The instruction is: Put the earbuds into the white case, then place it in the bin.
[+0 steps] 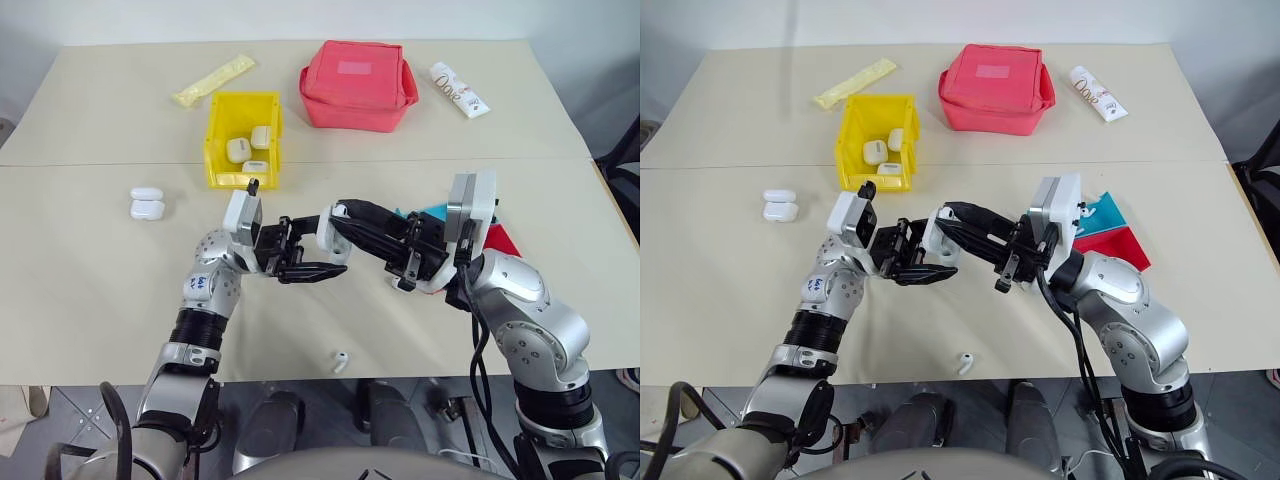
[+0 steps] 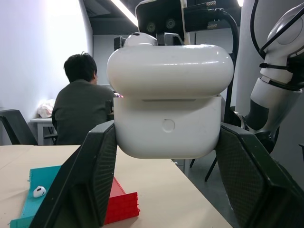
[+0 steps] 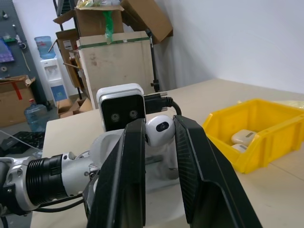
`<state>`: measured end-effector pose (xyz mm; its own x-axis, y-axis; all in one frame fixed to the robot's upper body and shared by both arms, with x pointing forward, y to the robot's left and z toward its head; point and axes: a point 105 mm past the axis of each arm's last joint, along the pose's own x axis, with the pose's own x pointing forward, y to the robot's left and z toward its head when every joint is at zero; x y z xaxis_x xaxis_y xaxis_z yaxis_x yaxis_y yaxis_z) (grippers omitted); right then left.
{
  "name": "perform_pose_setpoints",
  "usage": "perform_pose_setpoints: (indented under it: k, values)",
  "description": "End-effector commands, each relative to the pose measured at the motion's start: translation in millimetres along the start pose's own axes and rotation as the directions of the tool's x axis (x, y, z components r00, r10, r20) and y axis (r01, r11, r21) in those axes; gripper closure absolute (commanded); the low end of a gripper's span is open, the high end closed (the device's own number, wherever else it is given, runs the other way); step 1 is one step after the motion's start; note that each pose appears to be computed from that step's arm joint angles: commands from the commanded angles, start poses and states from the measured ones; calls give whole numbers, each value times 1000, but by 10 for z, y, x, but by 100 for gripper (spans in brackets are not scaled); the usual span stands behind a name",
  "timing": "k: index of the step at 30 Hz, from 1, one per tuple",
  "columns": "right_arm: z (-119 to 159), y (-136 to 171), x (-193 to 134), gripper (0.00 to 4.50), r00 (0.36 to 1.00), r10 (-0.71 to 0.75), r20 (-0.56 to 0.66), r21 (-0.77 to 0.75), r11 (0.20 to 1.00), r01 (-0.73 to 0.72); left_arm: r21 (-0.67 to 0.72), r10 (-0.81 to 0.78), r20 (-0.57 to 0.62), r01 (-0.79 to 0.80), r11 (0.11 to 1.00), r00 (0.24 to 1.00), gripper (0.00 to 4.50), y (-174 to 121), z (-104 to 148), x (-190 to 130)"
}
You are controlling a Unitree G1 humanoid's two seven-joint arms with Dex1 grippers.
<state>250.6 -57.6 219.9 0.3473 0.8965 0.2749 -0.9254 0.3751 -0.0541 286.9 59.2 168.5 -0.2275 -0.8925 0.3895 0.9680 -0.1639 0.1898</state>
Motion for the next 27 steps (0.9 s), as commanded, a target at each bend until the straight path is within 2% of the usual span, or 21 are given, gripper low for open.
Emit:
perform_pose_setpoints:
  k: [1, 15, 27]
  values:
    - [22, 82, 11, 398, 999, 35, 13, -13, 999, -35, 28, -97, 37, 96, 995, 995, 174, -68, 78, 32]
    - [-431, -15, -164, 398, 996, 9, -84, 29, 1000, -6, 56, -113, 80, 109, 992, 990, 174, -64, 110, 127]
    - [-533, 82, -316, 398, 991, 24, -131, 93, 996, -12, 87, -90, 94, 82, 993, 991, 174, -33, 112, 116]
